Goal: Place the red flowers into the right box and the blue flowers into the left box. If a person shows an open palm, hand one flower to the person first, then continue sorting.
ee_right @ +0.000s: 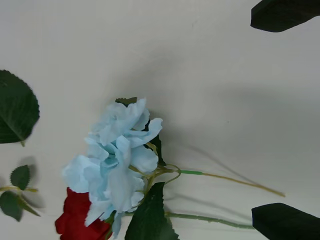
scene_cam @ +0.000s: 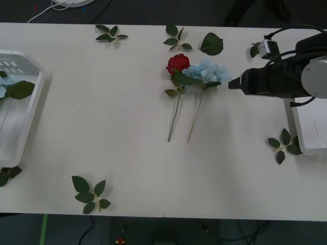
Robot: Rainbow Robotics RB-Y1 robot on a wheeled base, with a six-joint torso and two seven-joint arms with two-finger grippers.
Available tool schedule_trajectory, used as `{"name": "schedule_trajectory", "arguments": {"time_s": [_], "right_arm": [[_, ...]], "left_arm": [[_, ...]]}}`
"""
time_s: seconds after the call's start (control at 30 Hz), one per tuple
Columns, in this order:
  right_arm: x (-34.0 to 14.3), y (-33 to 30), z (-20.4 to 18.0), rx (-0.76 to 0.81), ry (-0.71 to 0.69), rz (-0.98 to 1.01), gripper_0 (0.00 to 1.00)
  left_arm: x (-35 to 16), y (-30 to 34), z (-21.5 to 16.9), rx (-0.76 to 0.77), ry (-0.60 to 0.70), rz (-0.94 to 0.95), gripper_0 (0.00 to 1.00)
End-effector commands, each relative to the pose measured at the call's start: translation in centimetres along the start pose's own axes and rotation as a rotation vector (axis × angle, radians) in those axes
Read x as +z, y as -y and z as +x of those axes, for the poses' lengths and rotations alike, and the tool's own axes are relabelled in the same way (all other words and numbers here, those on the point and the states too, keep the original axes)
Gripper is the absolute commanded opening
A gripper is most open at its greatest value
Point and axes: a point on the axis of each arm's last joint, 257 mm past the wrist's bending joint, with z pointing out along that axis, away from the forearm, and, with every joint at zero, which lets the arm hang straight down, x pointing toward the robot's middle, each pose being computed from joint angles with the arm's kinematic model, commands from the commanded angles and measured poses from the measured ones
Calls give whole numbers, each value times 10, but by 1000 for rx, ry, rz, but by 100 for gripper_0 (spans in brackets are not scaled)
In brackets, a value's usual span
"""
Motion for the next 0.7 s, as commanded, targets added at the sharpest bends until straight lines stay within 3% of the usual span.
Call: {"name": "schedule_trajectory", "arguments": {"time_s": [0.03, 0.27, 0.53, 0.7], "right_arm": [[6, -41, -26, 20, 34, 32, 100], [40, -67, -20, 94, 3, 112, 100], [82, -76, -18, 93, 15, 215, 100], [105, -80, -18, 84, 32, 242, 100]], "left_arm": [[-74, -25, -101, 62, 75, 17, 100], [-139, 39, -149, -134, -19, 165, 100], [-157, 132, -186, -368, -54, 265, 100], [-173, 177, -215, -433, -30, 346, 100]]}}
